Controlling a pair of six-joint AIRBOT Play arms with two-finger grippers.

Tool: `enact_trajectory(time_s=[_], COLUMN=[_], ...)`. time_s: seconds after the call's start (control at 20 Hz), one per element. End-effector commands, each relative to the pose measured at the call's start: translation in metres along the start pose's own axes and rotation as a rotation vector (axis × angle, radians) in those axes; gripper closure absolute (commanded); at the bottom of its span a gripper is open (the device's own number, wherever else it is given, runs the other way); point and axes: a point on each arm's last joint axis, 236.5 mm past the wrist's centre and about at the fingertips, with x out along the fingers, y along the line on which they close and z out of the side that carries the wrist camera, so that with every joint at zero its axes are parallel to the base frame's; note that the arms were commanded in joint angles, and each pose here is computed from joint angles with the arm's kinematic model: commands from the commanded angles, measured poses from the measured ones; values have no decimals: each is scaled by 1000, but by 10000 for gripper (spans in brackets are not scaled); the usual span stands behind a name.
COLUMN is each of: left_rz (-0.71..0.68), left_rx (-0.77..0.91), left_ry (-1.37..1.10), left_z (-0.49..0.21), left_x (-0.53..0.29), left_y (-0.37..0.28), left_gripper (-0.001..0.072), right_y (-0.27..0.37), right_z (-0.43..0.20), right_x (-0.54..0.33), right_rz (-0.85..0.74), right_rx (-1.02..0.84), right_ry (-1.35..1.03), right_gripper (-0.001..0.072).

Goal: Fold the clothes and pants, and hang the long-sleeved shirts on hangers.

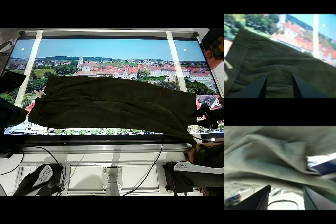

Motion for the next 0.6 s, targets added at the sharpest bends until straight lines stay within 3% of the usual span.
enact_trajectory(time_s=[0.0, 0.55], left_rz=[-64, -85], left_rx=[-30, -42], left_ry=[-16, -17], left_z=[4, 4], left_x=[-3, -3], left_y=[-17, -22], left_gripper=[332, 332], right_y=[-24, -19], right_z=[6, 12], right_x=[0, 22], right_rz=[-8, 31], right_rx=[43, 12], right_ry=[-2, 52], right_gripper=[265, 272])
